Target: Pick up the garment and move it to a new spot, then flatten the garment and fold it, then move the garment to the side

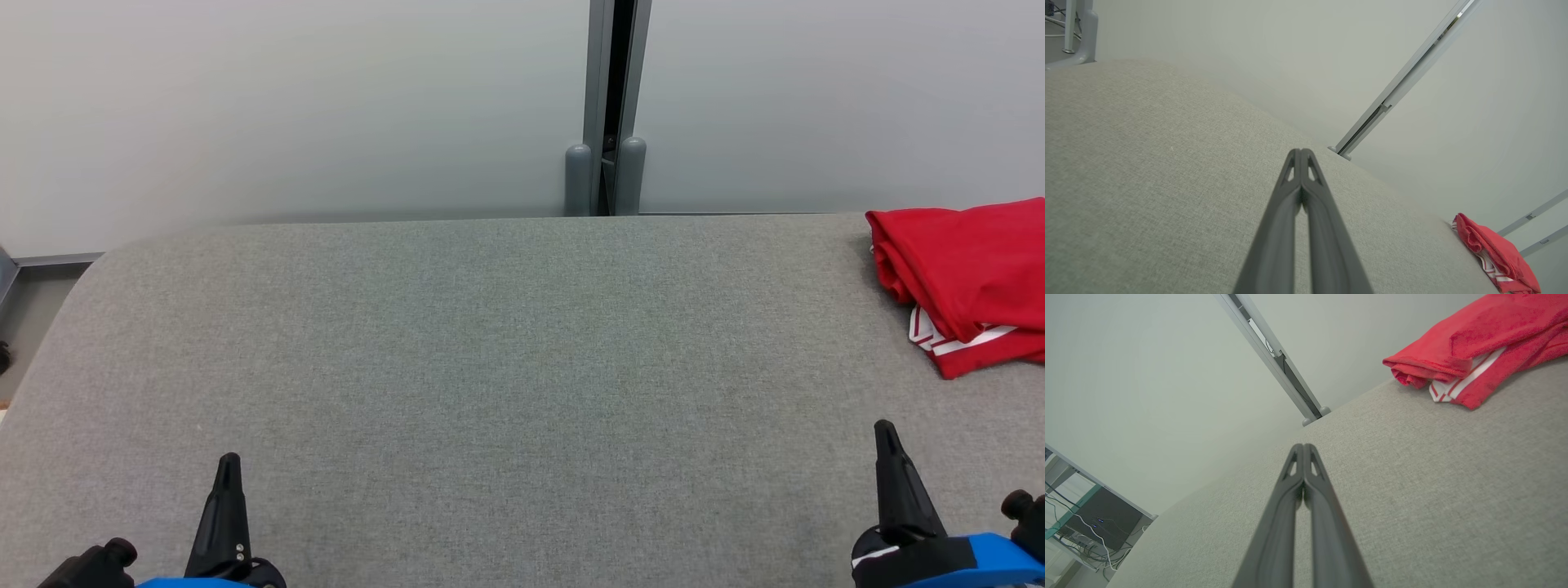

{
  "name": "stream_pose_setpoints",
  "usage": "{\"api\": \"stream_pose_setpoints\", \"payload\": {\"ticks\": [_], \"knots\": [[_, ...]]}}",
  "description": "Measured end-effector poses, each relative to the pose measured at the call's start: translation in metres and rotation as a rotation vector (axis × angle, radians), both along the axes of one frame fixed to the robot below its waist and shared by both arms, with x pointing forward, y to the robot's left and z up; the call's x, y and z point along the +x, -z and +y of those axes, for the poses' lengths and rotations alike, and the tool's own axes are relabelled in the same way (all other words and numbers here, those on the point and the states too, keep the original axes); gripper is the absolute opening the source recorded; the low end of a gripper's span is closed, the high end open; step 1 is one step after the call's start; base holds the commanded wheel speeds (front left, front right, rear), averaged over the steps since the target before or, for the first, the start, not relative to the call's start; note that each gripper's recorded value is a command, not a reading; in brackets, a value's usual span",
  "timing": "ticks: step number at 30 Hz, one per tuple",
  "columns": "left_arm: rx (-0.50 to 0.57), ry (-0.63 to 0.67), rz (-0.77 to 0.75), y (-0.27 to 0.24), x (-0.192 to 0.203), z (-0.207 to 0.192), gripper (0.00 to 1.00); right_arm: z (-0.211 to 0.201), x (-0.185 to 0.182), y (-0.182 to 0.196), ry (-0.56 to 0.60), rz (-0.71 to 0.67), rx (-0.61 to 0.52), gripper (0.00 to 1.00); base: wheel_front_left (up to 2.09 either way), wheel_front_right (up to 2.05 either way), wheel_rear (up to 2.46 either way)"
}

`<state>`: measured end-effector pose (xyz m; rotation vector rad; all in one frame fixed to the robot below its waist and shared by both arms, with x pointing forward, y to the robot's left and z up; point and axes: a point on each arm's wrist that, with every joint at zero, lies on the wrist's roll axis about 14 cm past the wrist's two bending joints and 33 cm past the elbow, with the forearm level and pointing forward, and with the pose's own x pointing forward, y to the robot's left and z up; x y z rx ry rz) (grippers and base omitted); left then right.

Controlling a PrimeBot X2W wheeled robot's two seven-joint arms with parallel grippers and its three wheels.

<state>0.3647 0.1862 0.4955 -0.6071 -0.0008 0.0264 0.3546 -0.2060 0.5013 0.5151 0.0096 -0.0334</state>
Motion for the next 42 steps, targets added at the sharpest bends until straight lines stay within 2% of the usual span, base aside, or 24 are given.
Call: {"api": "stream_pose_setpoints", "payload": {"ticks": [18,42], "knots": [[-0.247,-0.017,0.025,0.003,0.006,0.006,0.00,0.000,0.009,0.001,0.010,0.002,0.270,0.00,0.00,0.00,0.00],[-0.518,-0.016,0.033,0.003,0.012,0.008,0.00,0.001,0.018,0.002,0.008,0.002,0.562,0.00,0.00,0.00,0.00]]}}
